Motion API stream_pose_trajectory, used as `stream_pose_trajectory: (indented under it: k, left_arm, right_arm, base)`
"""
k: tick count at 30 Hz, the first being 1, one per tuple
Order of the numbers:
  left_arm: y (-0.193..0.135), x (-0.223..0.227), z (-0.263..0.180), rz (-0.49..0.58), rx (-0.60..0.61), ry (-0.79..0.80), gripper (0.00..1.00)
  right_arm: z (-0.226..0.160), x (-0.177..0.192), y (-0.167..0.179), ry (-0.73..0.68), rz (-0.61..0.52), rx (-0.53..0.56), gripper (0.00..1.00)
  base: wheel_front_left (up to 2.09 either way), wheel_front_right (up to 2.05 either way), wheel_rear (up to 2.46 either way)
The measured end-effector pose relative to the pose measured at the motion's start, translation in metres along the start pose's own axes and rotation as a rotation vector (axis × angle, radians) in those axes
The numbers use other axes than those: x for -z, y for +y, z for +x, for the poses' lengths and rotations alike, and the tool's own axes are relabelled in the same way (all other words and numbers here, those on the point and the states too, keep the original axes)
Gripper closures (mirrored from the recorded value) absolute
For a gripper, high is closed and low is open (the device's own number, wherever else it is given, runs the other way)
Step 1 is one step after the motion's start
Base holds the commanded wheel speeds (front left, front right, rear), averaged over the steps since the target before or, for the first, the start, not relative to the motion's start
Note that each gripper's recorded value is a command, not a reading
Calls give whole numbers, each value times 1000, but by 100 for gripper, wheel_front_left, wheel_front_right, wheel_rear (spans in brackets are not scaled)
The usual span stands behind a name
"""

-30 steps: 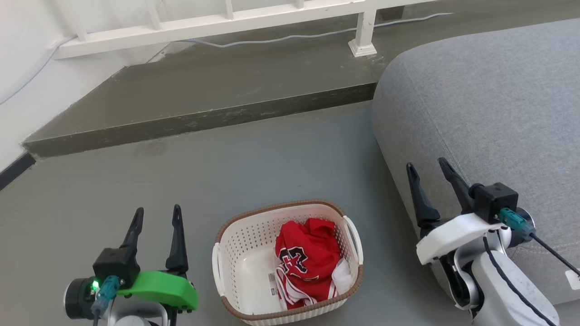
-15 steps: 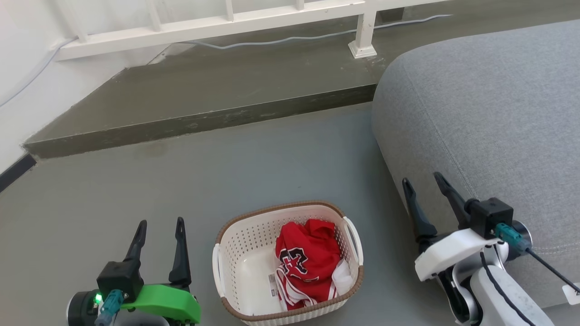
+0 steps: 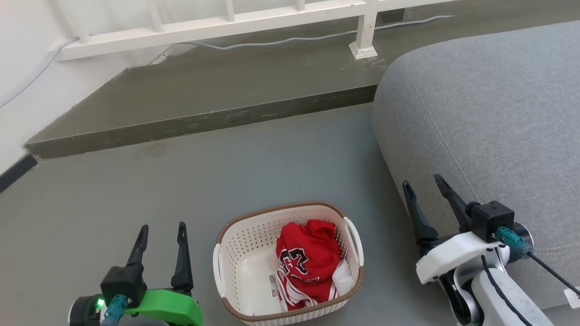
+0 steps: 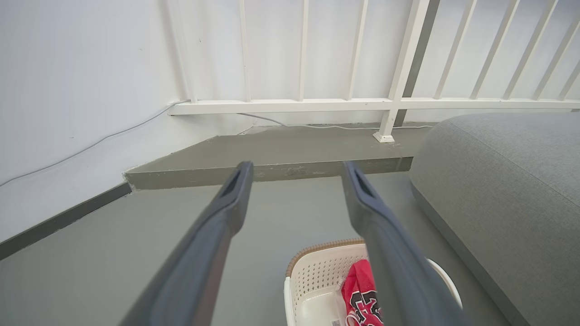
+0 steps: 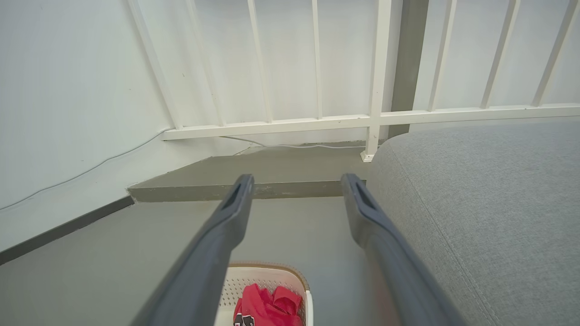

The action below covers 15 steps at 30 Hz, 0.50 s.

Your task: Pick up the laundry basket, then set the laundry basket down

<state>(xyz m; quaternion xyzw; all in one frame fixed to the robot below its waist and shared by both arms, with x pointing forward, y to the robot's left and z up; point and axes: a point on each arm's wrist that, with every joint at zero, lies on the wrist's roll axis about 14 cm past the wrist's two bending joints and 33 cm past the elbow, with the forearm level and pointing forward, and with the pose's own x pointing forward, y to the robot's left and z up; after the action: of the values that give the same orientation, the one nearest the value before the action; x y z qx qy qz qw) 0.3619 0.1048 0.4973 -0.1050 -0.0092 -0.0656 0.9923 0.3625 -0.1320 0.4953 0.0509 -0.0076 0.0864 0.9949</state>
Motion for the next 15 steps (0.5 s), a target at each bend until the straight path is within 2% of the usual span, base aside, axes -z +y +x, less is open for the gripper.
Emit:
stream_pose_trajectory:
  k: [6,7,11,15]
  left_arm:
    - [0,-2,0,2,-2,-7,0]
    - [0,0,-1,1,-3,0,100]
    - [0,14,-5,-3,-10,46,100]
    - [2,18,-8,-23,-18,58,100]
  right_arm:
    - [1,-2,1,-8,1,-5,0]
    - [0,0,1,-2,2,-4,100]
    - [-11,21,2,63,20,6,100]
    - [-13,25,1,73,45,18,100]
  base:
    - [0,0,0]
    - [0,0,0]
    - [0,0,0]
    - [0,0,0]
